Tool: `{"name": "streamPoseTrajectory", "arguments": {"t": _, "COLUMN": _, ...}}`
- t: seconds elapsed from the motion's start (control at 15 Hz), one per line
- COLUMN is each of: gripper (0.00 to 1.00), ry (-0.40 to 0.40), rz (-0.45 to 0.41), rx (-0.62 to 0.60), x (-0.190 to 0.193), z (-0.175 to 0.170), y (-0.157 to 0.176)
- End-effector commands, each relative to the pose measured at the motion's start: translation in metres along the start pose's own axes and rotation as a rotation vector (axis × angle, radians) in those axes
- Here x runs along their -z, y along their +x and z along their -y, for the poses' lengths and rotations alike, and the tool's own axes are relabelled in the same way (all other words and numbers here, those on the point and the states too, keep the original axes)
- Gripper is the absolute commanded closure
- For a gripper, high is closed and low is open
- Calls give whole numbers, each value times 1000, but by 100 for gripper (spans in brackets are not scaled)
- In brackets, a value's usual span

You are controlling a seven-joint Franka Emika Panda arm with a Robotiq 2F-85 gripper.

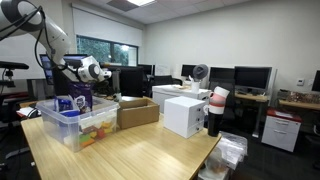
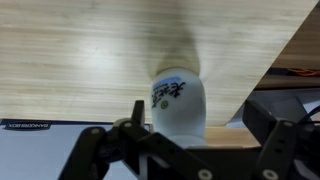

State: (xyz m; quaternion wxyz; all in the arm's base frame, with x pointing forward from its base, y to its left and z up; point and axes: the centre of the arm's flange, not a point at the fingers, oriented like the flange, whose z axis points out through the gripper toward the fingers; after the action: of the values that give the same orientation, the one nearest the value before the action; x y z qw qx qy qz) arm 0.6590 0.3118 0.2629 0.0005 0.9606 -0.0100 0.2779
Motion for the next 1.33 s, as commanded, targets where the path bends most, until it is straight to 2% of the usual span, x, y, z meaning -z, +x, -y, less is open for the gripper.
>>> {"name": "streamPoseTrajectory", "arguments": {"t": 0.0, "gripper": 0, "ry": -17, "rz": -65, "rx": -11, "x": -5, "z": 8, "y": -6}}
{"name": "streamPoseTrajectory", "arguments": {"t": 1.27, "gripper": 0, "ry": -66, "rz": -143, "rx": 19, "x": -36, "z": 12, "y": 13}}
